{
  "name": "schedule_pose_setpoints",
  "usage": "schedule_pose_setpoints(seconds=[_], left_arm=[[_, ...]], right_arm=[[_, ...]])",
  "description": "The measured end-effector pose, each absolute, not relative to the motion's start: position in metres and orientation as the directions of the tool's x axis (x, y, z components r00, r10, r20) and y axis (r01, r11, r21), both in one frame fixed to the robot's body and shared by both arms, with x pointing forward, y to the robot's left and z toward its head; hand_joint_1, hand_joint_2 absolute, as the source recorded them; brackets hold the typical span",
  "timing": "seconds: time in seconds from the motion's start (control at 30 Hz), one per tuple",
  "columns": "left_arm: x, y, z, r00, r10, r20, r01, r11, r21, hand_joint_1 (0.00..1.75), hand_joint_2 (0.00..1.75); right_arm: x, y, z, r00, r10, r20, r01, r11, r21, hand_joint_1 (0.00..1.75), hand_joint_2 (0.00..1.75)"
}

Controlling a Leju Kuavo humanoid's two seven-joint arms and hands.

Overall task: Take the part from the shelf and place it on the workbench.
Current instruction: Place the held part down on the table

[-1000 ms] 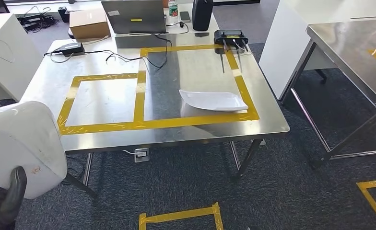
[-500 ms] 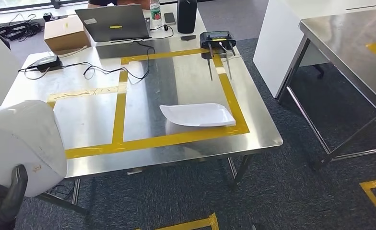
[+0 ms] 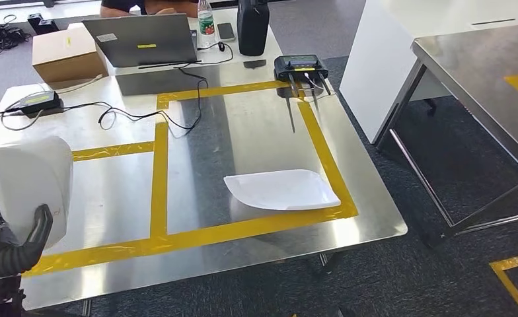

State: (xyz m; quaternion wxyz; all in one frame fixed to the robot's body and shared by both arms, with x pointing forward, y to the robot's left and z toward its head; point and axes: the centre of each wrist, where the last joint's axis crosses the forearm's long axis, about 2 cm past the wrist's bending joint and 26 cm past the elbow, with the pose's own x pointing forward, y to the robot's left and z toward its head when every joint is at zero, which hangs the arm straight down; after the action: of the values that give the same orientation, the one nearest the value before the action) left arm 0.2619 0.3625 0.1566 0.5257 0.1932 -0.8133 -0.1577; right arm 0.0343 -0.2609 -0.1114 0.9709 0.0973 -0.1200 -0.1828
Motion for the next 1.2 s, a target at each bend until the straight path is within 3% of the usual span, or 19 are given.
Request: schedule_pose_setpoints(seconds=[0.07,0.13,0.23,0.6,0.73,0.9,1.03,1.2], left_arm=[[0.28,0.365,0.155,-0.267,-0.712,0.65,-0.276,0.702,0.656,1.75,1.75],[0.308,0.364,0.156,-0.146,-0.907,0.395,-0.373,0.42,0.827,1.75,1.75],[0.354,0.358,0.154,-0.082,-0.99,0.117,-0.394,0.14,0.908,1.75,1.75],[0.383,0.336,0.128,-0.153,-0.988,0.016,-0.264,0.057,0.963,1.75,1.75],[0.374,0.32,0.112,-0.211,-0.977,-0.013,-0.215,0.034,0.976,0.0,1.75],[0.36,0.312,0.09,-0.223,-0.975,0.007,-0.145,0.04,0.989,0.0,1.75],[0.353,0.311,0.079,-0.212,-0.977,0.038,-0.083,0.057,0.995,0.0,0.0],[0.346,0.315,0.068,-0.203,-0.975,0.085,-0.023,0.092,0.996,0.0,0.0]], right_arm=[[0.033,-0.261,-0.112,0.908,-0.37,0.197,0.323,0.917,0.232,0.0,0.0],[0.032,-0.261,-0.112,0.912,-0.36,0.196,0.315,0.921,0.229,0.0,0.0],[0.034,-0.261,-0.111,0.914,-0.352,0.201,0.305,0.924,0.229,0.0,0.0],[0.033,-0.261,-0.112,0.925,-0.333,0.182,0.291,0.93,0.226,0.0,0.0],[0.033,-0.261,-0.112,0.929,-0.324,0.177,0.283,0.933,0.225,0.0,0.0],[0.032,-0.261,-0.112,0.928,-0.316,0.195,0.272,0.936,0.222,0.0,0.0],[0.032,-0.261,-0.112,0.928,-0.314,0.202,0.269,0.937,0.222,0.0,0.0],[0.031,-0.261,-0.112,0.926,-0.316,0.207,0.27,0.937,0.221,0.0,0.0]])
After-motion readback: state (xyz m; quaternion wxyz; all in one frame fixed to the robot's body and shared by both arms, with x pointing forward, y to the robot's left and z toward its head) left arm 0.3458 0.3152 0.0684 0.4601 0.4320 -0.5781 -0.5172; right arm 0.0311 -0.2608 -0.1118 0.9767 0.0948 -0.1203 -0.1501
